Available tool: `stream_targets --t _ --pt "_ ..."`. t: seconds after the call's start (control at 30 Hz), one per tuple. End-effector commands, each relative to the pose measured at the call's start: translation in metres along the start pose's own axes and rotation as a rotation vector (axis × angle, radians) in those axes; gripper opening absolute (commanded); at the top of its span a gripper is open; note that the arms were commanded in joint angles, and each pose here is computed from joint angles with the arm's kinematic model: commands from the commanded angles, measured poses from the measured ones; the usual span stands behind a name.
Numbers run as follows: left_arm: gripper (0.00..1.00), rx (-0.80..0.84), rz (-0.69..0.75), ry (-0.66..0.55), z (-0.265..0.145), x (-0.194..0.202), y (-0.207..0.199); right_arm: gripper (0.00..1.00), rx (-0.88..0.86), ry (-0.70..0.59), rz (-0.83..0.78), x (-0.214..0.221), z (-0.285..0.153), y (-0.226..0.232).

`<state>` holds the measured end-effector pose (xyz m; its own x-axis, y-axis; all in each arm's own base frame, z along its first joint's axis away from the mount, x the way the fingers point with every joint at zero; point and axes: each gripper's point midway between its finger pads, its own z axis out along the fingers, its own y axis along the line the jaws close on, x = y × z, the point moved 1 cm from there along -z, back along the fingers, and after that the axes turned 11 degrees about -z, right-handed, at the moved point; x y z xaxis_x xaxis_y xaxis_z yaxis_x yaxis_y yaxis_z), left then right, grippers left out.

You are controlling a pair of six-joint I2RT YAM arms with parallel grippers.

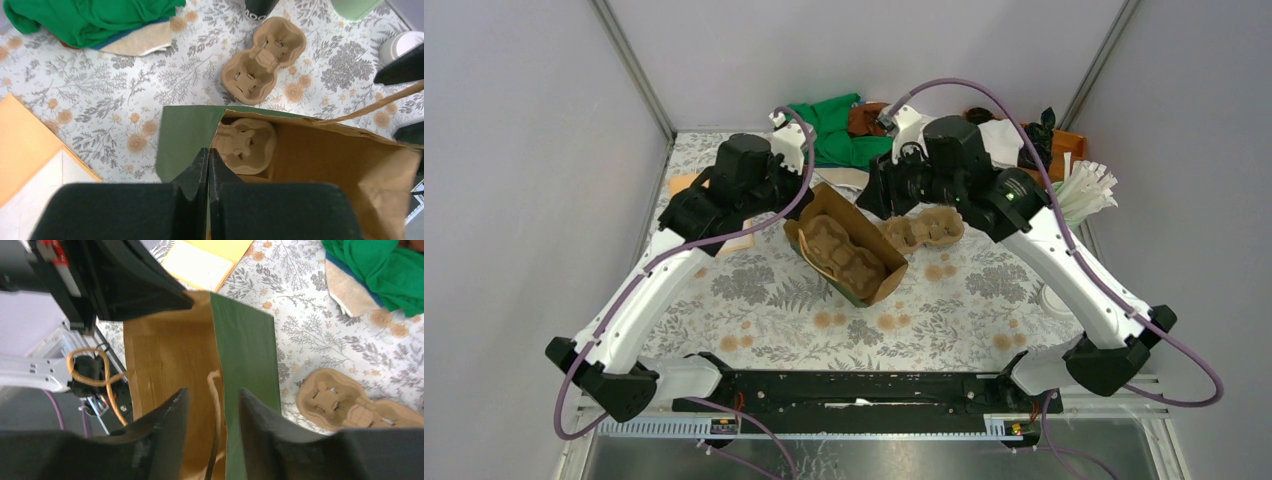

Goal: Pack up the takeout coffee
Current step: Move the takeout bag to the center of the board.

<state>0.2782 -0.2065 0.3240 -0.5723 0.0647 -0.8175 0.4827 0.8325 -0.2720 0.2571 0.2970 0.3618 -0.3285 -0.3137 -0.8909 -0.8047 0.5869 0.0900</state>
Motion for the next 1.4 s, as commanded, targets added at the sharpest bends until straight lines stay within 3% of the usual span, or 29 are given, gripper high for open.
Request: stream_targets --t 0.0,0.37,0.53,0.7,0.87,1.1,1.27,1.37 --pt "0.0 0.035 0.062 -0.185 -0.029 -0.044 -0.016 0.58 -0.069 -0.044 -0.006 -0.002 -0.033 0.017" --pt "0.0 0.052 0.071 -0.175 -0.029 -0.032 -0.019 0.72 -0.101 -0.037 -0.002 -0.002 -0.035 0.023" --pt "0.0 -0.035 -0.011 -0.133 -0.015 -0.027 0.001 0.87 -0.052 -0.07 -0.014 -0.022 -0.032 0.014" --pt "0.0 -0.092 -0.126 -0.112 -0.001 -0.03 0.03 0.92 0.034 -0.111 0.008 -0.048 -0.028 0.0" --pt "0.0 -0.165 -0.203 -0.091 0.017 -0.038 0.065 0.9 0.209 -0.152 0.082 -0.065 -0.031 -0.033" --pt "0.0 -0.204 -0.313 -0.155 0.041 -0.065 0.12 0.82 0.702 -0.141 0.19 -0.056 -0.066 -0.126" --pt "0.0 -0.257 -0.363 -0.167 0.053 -0.078 0.155 0.63 0.82 -0.011 0.51 0.002 -0.067 -0.197" --pt "0.01 -0.28 -0.373 -0.202 0.057 -0.088 0.167 0.64 0.871 0.101 0.748 0.05 -0.058 -0.226"
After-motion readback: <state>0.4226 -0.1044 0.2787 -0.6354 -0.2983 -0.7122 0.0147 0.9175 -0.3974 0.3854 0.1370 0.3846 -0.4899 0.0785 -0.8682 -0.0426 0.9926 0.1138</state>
